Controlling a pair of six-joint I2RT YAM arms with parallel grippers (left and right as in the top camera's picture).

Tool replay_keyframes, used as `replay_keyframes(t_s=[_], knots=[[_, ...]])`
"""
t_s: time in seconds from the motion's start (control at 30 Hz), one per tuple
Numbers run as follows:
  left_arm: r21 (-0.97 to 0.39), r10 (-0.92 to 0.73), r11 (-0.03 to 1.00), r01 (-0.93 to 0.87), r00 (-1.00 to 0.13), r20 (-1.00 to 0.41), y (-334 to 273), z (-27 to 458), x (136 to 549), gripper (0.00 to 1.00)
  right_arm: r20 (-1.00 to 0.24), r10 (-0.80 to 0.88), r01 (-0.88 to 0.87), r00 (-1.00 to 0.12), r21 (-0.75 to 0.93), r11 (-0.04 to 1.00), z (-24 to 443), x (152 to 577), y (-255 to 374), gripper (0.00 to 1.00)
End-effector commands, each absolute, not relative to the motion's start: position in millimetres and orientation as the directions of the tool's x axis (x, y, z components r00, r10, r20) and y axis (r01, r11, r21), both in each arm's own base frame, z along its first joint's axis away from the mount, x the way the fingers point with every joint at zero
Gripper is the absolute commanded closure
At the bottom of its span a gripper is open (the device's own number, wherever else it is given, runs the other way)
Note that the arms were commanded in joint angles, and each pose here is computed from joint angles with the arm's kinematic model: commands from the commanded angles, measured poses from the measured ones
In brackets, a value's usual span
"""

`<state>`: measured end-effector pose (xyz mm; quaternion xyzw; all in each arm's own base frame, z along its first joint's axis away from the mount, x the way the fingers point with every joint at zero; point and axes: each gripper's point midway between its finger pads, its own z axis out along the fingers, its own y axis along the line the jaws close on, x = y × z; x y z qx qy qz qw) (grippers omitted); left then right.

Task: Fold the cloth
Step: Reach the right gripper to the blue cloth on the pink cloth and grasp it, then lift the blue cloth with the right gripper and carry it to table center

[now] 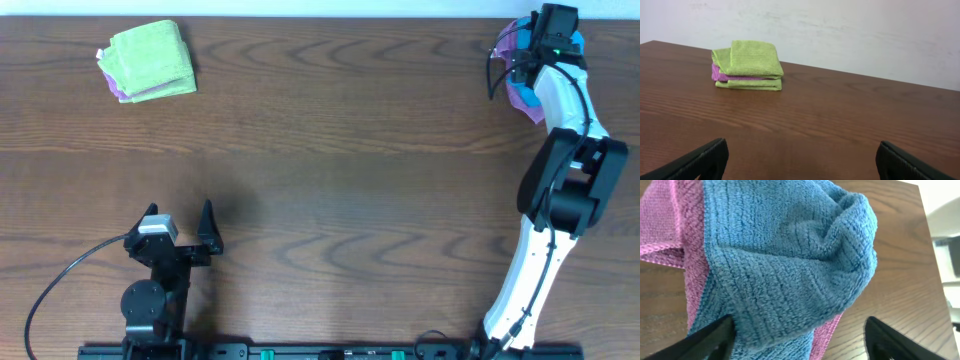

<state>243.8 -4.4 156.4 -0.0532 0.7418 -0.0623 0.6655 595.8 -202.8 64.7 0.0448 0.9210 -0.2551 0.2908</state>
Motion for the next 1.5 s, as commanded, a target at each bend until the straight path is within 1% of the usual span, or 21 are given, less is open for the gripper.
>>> replay_keyframes(t_s=[0.0, 0.13, 0.17, 0.2, 0.23, 0.3, 0.4, 0.43, 0.6, 0.7, 0.87, 1.0, 1.07, 1.17, 1.27, 1.4, 1.47], knots=[[-0.146, -0.146, 0.989, -0.012, -0.156, -0.977, -2.9, 136.4, 243.8, 0.05, -0.566, -0.078, 0.236, -0.820, -0.461, 0.856, 68.0, 601.7, -200.6, 0.25], [-0.146, -0.146, 0.989, -0.012, -0.156, -0.977, -2.9, 136.4, 243.8, 0.05, -0.578, -0.078, 0.257, -0.813, -0.475, 0.842, 72.3, 603.1, -204.7, 0.40], [-0.146, -0.146, 0.989, -0.012, -0.156, -0.977, -2.9, 136.4, 243.8, 0.05, -0.581, -0.078, 0.259, -0.810, -0.474, 0.841, 72.9, 603.7, -204.8, 0.50], [-0.146, -0.146, 0.989, -0.012, -0.156, -0.977, -2.9, 136.4, 243.8, 0.05, -0.584, -0.078, 0.261, -0.808, -0.474, 0.841, 73.6, 604.5, -205.0, 0.66], [-0.146, -0.146, 0.989, -0.012, -0.156, -0.977, -2.9, 136.4, 243.8, 0.05, -0.586, -0.079, 0.262, -0.806, -0.474, 0.841, 74.1, 604.9, -205.1, 0.73], [-0.146, -0.146, 0.989, -0.012, -0.156, -0.977, -2.9, 136.4, 243.8, 0.05, -0.587, -0.080, 0.262, -0.805, -0.473, 0.841, 74.1, 605.4, -204.5, 0.78], [-0.146, -0.146, 0.989, -0.012, -0.156, -0.977, -2.9, 136.4, 243.8, 0.05, -0.588, -0.080, 0.262, -0.805, -0.473, 0.841, 74.3, 605.5, -204.0, 0.95], [-0.146, -0.146, 0.989, -0.012, -0.156, -0.977, -2.9, 136.4, 243.8, 0.04, -0.587, -0.080, 0.261, -0.805, -0.473, 0.841, 74.2, 605.6, -203.5, 0.99], [-0.146, -0.146, 0.989, -0.012, -0.156, -0.977, -2.9, 136.4, 243.8, 0.05, -0.561, -0.098, 0.228, -0.822, -0.483, 0.845, 71.3, 604.8, -187.2, 0.99], [-0.146, -0.146, 0.989, -0.012, -0.156, -0.977, -2.9, 136.4, 243.8, 0.05, -0.525, -0.131, 0.198, -0.841, -0.524, 0.828, 77.6, 603.5, -163.2, 0.99], [-0.146, -0.146, 0.989, -0.012, -0.156, -0.977, -2.9, 136.4, 243.8, 0.05, -0.522, -0.225, 0.094, -0.823, -0.514, 0.852, 107.2, 607.3, -92.4, 0.99], [-0.146, -0.146, 0.989, -0.012, -0.156, -0.977, -2.9, 136.4, 243.8, 0.04, -0.548, -0.273, 0.004, -0.791, -0.451, 0.893, 131.1, 604.5, -41.7, 0.99], [-0.146, -0.146, 0.989, -0.012, -0.156, -0.977, -2.9, 136.4, 243.8, 0.04, -0.552, -0.304, -0.068, -0.777, -0.407, 0.911, 142.9, 597.7, -11.1, 0.99], [-0.146, -0.146, 0.989, -0.012, -0.156, -0.977, -2.9, 136.4, 243.8, 0.05, -0.542, -0.367, -0.202, -0.756, -0.340, 0.919, 166.8, 573.1, 46.5, 0.99], [-0.146, -0.146, 0.989, -0.012, -0.156, -0.977, -2.9, 136.2, 243.8, 0.04, -0.524, -0.440, -0.325, -0.729, -0.300, 0.897, 191.7, 539.3, 99.8, 0.99], [-0.146, -0.146, 0.989, -0.012, -0.156, -0.977, -2.9, 136.4, 243.8, 0.04, -0.471, -0.540, -0.459, -0.697, -0.285, 0.842, 213.6, 487.0, 154.8, 0.98], [-0.146, -0.146, 0.989, -0.012, -0.156, -0.977, -2.9, 136.4, 243.8, 0.05, -0.430, -0.593, -0.548, -0.680, -0.238, 0.802, 215.2, 454.2, 183.5, 0.98]])
